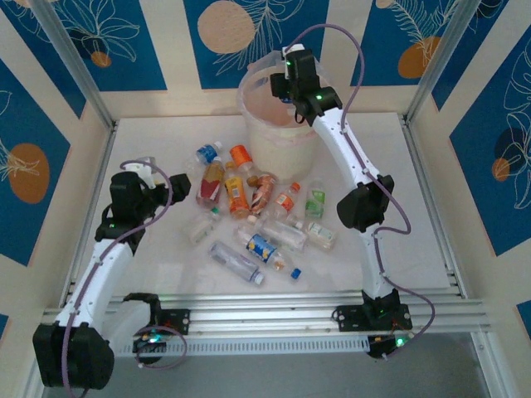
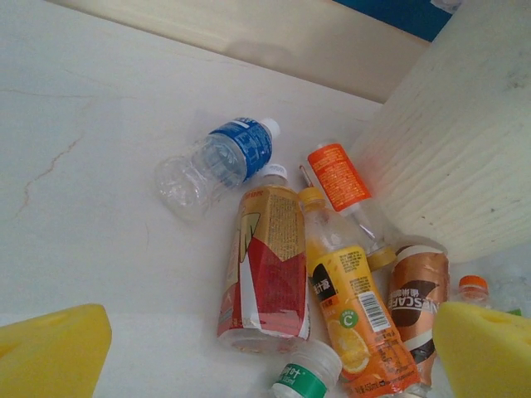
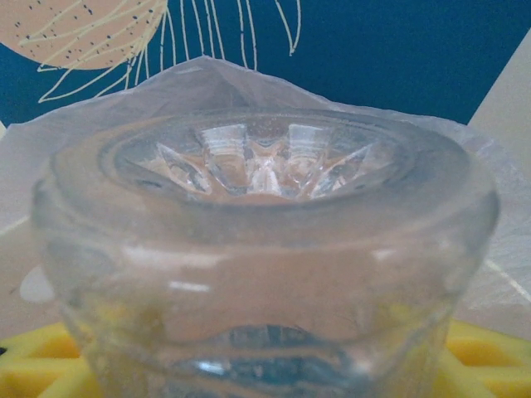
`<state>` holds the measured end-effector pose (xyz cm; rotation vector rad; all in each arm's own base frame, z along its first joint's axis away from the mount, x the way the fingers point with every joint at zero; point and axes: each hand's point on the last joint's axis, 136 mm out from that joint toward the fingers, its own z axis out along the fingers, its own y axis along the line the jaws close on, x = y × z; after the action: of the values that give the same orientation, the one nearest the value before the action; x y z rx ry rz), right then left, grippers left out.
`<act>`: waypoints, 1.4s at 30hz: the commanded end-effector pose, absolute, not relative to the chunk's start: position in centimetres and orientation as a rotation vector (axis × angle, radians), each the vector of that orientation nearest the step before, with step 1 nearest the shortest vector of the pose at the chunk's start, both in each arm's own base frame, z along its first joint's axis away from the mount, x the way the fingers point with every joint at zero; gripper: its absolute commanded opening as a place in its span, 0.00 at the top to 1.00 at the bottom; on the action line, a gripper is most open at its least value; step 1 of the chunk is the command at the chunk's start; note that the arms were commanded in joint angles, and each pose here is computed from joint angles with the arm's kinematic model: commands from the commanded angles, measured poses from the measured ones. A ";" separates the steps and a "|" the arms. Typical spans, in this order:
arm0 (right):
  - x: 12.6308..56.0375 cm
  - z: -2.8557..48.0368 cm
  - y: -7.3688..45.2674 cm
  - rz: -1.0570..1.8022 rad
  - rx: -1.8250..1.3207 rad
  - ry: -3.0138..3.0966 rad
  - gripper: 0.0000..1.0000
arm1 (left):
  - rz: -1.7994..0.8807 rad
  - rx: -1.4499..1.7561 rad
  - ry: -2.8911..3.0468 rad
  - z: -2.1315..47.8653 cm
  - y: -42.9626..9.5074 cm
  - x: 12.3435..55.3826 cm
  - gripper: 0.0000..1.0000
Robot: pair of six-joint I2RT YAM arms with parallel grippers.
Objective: Put the plastic bottles in the bin
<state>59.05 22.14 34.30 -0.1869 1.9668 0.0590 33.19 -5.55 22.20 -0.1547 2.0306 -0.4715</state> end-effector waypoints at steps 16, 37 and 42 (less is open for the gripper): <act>58.4 37.1 21.9 0.103 -0.201 1.931 0.01 | -0.455 -0.178 2.005 23.6 -5.2 32.8 0.01; 53.0 48.2 18.0 0.087 -0.207 1.750 0.01 | -0.467 -0.180 2.058 22.7 -5.7 33.4 0.01; 52.1 48.8 15.9 0.081 -0.184 1.764 0.01 | -0.467 -0.164 2.099 22.0 -6.2 33.5 0.00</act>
<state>53.32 17.14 47.66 -0.1805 1.7688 0.0799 33.39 -5.62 21.38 -0.1843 2.0882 -0.4633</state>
